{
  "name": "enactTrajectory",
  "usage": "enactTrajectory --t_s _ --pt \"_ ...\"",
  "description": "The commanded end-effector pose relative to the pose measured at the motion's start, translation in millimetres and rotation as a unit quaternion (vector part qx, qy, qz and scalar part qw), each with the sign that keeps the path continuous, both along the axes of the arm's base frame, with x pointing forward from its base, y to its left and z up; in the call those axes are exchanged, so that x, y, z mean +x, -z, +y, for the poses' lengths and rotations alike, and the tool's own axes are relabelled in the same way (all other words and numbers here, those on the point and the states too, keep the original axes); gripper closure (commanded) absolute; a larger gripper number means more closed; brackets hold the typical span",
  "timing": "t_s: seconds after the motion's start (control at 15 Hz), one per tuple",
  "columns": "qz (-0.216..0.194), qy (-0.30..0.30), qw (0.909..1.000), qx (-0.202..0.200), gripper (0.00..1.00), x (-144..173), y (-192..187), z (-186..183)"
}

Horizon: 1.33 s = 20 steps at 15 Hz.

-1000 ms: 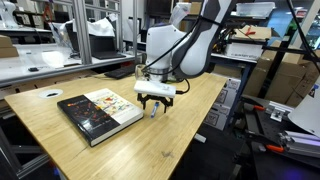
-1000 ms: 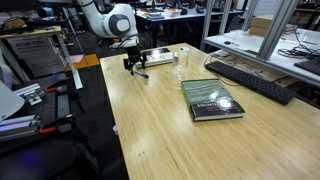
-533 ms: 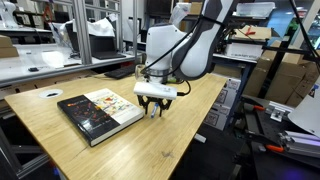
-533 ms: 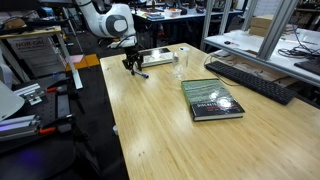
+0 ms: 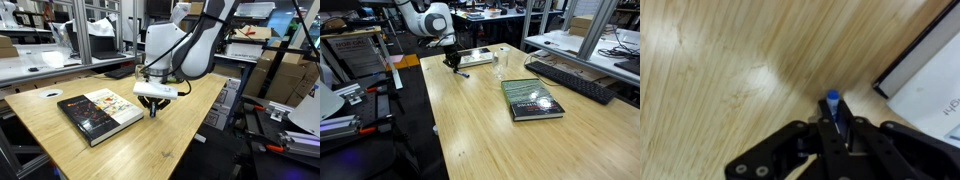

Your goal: Put the pen in the glass

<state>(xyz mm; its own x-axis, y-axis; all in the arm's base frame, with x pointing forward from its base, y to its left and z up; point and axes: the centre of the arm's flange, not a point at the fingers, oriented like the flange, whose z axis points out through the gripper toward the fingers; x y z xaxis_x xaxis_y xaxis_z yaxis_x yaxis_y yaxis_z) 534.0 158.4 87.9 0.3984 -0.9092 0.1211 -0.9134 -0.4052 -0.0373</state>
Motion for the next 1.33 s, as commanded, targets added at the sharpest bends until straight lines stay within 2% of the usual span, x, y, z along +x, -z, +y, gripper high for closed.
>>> enactTrajectory --t_s 0.0,0.2,0.53,0.73,0.93,1.13,1.27 --pt "-0.002 -0.002 1.0000 -0.002 0.97 -1.9 -7.5 2.1" --pt "-0.002 0.008 0.9999 -0.006 0.97 -0.7 -24.9 -8.6" --pt "-0.024 0.016 0.9996 0.001 0.97 12.1 -71.6 -34.8" --pt "-0.033 -0.033 0.9983 0.036 0.97 18.8 -102.2 -39.0" --pt "-0.048 -0.087 0.9915 0.084 0.97 20.8 -136.1 -38.4" --pt "-0.054 -0.104 0.9860 0.119 0.97 26.1 -166.3 -41.2" --pt "-0.040 -0.100 0.9842 0.140 0.97 29.5 -181.6 -45.7"
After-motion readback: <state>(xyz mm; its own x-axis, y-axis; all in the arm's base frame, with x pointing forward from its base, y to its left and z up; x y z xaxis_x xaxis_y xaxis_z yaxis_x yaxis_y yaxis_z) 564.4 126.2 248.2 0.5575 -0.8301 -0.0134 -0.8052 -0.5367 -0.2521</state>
